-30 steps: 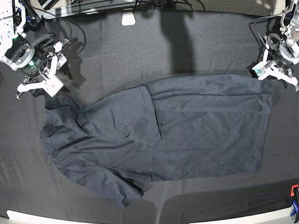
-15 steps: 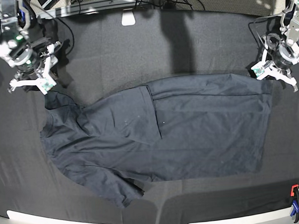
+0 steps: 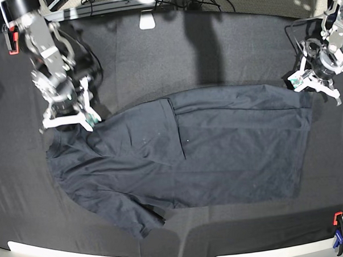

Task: Layout the t-shirt on the table in an organized manner, then fold the t-shirt properly
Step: 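Lower both grippers and grasp the collar-edge corners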

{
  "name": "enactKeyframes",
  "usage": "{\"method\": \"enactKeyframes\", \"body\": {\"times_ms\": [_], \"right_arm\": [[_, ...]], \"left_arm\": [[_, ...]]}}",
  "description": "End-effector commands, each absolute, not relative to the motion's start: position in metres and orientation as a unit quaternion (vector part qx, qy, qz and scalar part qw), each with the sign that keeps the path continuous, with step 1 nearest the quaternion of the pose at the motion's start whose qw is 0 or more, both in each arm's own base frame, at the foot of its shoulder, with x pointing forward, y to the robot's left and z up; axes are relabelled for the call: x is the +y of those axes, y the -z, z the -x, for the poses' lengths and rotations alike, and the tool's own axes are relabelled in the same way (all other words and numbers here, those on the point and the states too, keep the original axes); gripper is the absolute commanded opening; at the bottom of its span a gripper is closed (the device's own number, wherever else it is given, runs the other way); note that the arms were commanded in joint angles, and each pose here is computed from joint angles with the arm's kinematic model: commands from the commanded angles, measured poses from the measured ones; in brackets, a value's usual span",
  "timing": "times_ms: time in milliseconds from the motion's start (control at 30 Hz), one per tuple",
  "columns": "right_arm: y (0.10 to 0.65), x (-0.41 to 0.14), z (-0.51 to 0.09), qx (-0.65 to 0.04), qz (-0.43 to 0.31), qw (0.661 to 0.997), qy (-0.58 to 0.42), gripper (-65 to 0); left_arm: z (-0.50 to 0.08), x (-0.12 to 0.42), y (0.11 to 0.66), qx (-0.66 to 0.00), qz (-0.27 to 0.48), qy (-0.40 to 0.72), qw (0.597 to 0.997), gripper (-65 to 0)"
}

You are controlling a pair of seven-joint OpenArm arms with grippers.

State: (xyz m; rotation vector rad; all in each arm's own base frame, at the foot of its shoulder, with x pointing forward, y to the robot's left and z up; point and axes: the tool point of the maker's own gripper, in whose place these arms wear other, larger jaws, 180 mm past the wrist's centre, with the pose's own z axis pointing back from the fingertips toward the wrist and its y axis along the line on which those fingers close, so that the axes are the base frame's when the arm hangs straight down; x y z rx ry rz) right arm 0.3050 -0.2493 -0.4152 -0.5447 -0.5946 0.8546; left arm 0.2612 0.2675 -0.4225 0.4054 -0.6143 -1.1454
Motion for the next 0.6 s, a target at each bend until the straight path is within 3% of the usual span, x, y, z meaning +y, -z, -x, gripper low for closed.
{"method": "enactKeyframes", "body": {"times_ms": [0,267,433,533,567], "right_arm": [[0.409,-0.266,-0.307,-0.261,0.283,0.834,-0.396,-34.9],[0.407,-0.287,-0.300,-0.235,0.305,0.831,-0.401,-36.5],[0.402,-0.309,-0.293,-0.216,0.326,0.825,-0.408,-50.7],[0.398,-0.313,-0.296,-0.223,0.337,0.824,-0.398,-64.1],[0.397,-0.315,-0.295,-0.224,0.341,0.824,-0.393,-65.0]], "left_arm": [[-0.265,0.272,0.416,-0.287,-0.195,0.532,0.772,-65.0],[-0.265,0.272,0.416,-0.287,-0.195,0.532,0.772,-65.0],[-0.265,0.271,0.416,-0.288,-0.194,0.533,0.772,-65.0],[-0.265,0.271,0.416,-0.288,-0.194,0.533,0.772,-65.0],[-0.264,0.272,0.417,-0.286,-0.193,0.533,0.773,-65.0]]}}
